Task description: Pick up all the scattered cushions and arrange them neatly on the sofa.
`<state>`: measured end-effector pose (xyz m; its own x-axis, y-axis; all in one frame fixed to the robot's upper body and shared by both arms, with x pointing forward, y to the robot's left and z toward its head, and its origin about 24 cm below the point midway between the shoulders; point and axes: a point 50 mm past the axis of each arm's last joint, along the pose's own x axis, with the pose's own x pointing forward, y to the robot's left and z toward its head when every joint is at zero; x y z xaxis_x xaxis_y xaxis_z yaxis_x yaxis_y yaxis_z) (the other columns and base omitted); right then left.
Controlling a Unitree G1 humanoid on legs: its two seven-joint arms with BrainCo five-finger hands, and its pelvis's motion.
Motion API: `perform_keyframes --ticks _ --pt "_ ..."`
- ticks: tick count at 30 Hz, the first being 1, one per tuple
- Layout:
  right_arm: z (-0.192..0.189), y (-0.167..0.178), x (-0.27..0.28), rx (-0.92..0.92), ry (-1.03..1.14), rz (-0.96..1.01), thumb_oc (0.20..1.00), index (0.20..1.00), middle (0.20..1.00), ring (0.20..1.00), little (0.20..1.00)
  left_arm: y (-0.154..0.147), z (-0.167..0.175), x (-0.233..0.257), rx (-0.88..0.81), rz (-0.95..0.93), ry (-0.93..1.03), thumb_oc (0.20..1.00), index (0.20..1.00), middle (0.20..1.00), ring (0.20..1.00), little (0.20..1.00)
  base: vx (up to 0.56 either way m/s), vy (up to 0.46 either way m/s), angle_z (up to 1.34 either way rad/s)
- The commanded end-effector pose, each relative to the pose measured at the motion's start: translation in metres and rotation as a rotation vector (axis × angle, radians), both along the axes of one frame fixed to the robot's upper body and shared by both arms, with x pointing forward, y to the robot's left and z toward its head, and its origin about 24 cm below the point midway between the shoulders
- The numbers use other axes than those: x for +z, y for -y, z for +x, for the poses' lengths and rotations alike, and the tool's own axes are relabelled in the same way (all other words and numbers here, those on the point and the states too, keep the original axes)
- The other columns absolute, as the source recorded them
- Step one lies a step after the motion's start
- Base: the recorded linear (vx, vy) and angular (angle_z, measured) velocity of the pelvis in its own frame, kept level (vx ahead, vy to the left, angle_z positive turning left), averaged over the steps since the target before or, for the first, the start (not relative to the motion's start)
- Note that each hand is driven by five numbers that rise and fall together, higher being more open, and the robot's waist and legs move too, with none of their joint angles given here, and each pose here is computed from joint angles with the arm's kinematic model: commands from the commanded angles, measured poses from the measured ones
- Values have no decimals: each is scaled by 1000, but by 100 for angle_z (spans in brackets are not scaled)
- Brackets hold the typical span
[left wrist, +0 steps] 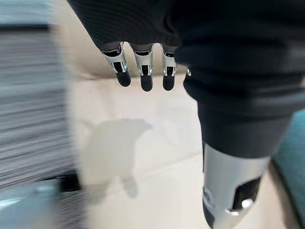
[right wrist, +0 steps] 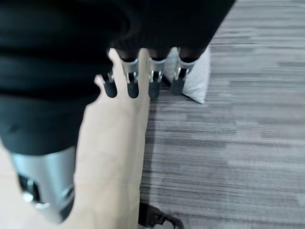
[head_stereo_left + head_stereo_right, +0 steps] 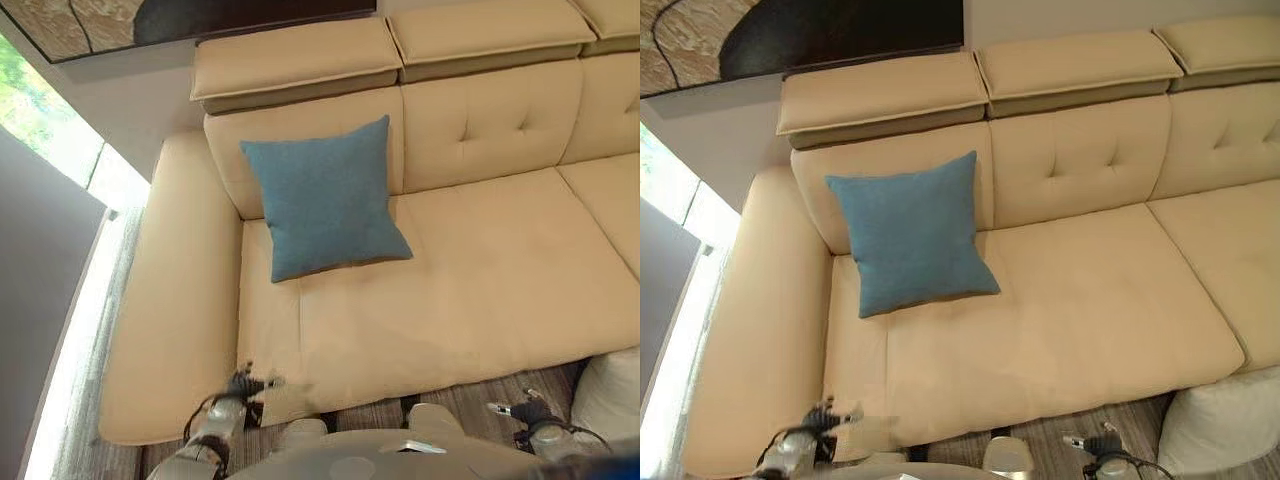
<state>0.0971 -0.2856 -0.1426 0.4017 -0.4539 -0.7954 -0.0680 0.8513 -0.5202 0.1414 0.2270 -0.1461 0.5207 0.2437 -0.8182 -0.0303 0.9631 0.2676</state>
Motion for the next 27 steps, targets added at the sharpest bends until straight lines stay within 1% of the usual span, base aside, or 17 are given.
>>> perform_keyframes --ticks 1,4,8,9,10,13,14,16,18,19,22,23,25,26,27 --pt "22 -10 2 10 33 15 1000 1000 1000 1000 1000 -9 -12 -2 -5 35 -26 1000 1000 1000 1000 1000 -230 165 -81" --pt "28 -19 1 61 31 27 1000 1000 1000 1000 1000 -15 -7 2 -24 55 -18 1000 1000 1000 1000 1000 -353 152 -98" --pt "19 -23 -4 95 -1 32 1000 1000 1000 1000 1000 -20 -13 0 -52 79 -54 1000 1000 1000 1000 1000 -227 72 -44" --pt "33 -31 -3 112 -2 23 1000 1000 1000 1000 1000 -17 -13 -1 -74 84 -64 1000 1000 1000 1000 1000 -113 15 -55" --pt "38 -37 -3 124 -1 35 1000 1000 1000 1000 1000 -16 -12 -1 -75 88 -70 1000 1000 1000 1000 1000 -75 -16 -68" --pt "49 -40 0 144 25 40 1000 1000 1000 1000 1000 -20 -11 0 -62 86 -76 1000 1000 1000 1000 1000 -99 -104 -52" --pt "58 -46 2 166 40 35 1000 1000 1000 1000 1000 -17 -13 -2 -58 82 -81 1000 1000 1000 1000 1000 -76 -208 -82" --pt "61 -49 3 175 48 35 1000 1000 1000 1000 1000 -13 -11 -2 -61 79 -80 1000 1000 1000 1000 1000 -84 -220 -69" --pt "65 -50 4 162 60 28 1000 1000 1000 1000 1000 -6 -4 -2 -77 73 -67 1000 1000 1000 1000 1000 -187 -199 -11" --pt "69 -54 4 167 70 20 1000 1000 1000 1000 1000 10 9 -1 -116 50 -36 1000 1000 1000 1000 1000 -288 -87 -15" --pt "82 -65 8 217 95 -10 1000 1000 1000 1000 1000 39 17 -2 -104 -24 -2 1000 1000 1000 1000 1000 -334 182 -141" --pt "84 -69 8 228 96 -11 1000 1000 1000 1000 1000 41 18 -2 -110 -25 -5 1000 1000 1000 1000 1000 -325 394 -190" --pt "89 -89 8 248 111 12 1000 1000 1000 1000 1000 57 25 -1 -159 -26 8 1000 1000 1000 1000 1000 -349 363 -132" --pt "90 -96 7 260 117 20 1000 1000 1000 1000 1000 59 26 0 -165 -26 13 1000 1000 1000 1000 1000 -560 324 -133" --pt "95 -120 8 306 138 49 1000 1000 1000 1000 1000 63 32 2 -161 -19 37 1000 1000 1000 1000 1000 -494 221 -156"
